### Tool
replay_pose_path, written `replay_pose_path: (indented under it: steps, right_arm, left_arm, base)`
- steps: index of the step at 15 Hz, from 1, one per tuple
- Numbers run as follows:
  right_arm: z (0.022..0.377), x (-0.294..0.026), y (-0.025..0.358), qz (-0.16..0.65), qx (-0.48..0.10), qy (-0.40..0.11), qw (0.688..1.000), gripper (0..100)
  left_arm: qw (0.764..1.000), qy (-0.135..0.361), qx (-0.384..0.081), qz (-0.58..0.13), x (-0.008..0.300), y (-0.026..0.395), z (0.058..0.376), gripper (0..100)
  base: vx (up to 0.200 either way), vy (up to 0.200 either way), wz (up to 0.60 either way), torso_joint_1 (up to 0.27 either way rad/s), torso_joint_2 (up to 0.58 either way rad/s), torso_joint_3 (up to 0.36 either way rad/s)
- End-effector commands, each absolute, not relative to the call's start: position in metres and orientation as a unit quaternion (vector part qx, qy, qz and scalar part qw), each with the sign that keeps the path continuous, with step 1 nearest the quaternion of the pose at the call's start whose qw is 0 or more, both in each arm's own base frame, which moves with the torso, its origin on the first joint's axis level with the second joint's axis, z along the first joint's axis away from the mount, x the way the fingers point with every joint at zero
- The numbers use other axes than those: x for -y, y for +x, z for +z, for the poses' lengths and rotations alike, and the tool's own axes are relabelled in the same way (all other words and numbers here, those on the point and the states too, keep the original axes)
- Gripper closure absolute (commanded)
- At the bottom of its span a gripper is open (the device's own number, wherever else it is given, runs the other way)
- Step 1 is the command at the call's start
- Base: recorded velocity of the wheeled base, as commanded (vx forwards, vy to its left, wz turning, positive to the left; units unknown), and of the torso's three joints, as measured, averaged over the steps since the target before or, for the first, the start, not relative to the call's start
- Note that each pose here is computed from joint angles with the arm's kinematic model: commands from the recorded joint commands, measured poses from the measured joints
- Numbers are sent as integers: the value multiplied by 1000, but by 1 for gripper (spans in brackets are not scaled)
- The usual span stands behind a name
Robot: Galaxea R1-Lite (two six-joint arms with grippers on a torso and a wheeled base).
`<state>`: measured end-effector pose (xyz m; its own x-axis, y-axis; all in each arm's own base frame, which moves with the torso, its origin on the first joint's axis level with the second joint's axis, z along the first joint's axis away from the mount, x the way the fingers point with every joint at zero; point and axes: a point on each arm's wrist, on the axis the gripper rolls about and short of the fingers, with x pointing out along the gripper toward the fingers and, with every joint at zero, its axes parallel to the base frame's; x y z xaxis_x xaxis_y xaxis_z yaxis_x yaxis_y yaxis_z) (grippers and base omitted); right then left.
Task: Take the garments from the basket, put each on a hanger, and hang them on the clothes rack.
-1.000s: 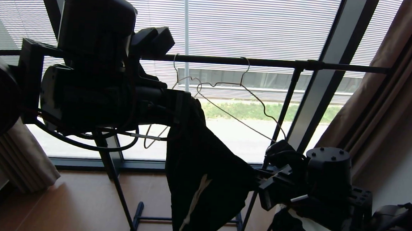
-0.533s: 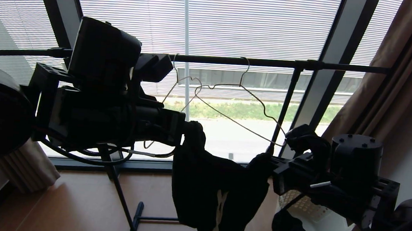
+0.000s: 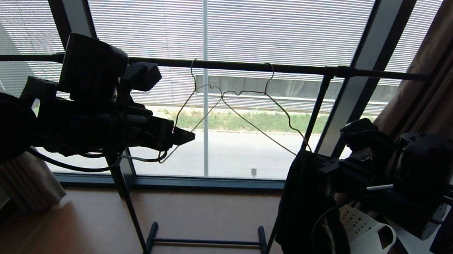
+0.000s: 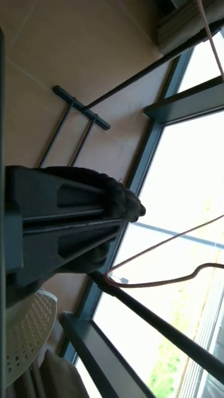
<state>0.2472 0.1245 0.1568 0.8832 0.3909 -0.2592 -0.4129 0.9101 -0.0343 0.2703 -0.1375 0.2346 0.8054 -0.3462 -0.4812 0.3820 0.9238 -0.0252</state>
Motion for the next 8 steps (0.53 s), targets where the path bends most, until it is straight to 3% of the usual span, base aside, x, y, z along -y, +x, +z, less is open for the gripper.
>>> replay_pose_path:
  steps: [1,4,8]
  right_arm:
    - [158,-124,246,208,-122,-44,970,100]
    - [158,-124,245,208,-122,-44,970,100]
    - [163,-122,242,208,-114,-42,971,100]
  left_arm:
    - [955,56,-239,-170,134,306,217,0]
    - [956,82,-227,-167,143,341,197,0]
    - [959,82,-217,-163,154,377,187,0]
  base:
    - [0,0,0,0,0,0]
    - [0,0,0,0,0,0]
    - [0,0,0,0,0,0]
